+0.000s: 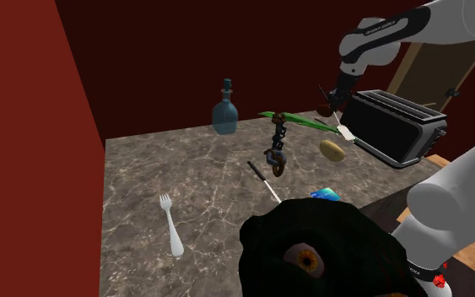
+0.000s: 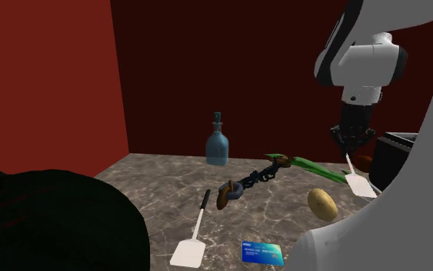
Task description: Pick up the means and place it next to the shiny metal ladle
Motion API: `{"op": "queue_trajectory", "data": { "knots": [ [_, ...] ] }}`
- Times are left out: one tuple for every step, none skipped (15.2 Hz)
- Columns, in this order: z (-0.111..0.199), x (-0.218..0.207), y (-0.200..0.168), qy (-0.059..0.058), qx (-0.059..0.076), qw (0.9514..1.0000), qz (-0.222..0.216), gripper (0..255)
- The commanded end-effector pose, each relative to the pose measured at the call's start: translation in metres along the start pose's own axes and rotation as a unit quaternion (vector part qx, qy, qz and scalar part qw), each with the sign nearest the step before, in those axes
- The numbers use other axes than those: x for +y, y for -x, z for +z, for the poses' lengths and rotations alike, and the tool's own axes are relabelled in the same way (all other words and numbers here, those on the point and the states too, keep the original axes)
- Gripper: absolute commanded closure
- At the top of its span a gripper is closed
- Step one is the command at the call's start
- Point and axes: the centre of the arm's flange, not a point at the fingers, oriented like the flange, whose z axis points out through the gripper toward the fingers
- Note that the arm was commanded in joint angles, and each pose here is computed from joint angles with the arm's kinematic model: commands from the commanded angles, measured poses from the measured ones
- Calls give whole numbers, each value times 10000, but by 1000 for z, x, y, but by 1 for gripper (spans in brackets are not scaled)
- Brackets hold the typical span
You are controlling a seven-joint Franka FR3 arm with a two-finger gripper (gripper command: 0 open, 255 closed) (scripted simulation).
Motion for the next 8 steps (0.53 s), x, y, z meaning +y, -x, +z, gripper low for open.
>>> {"op": "queue_trajectory", "data": {
  "knots": [
    [1,25,0,1,-1,10000,-8,255],
    [1,38,0,1,-1,10000,-8,255],
    [1,52,0,1,-1,10000,-8,255],
    [1,65,1,1,-1,10000,-8,255],
    [1,78,1,1,-1,10000,-8,255],
    [1,91,1,1,-1,10000,-8,255],
    [1,104,1,1,-1,10000,-8,255],
    [1,118,2,1,-1,10000,-8,255]
  ]
}}
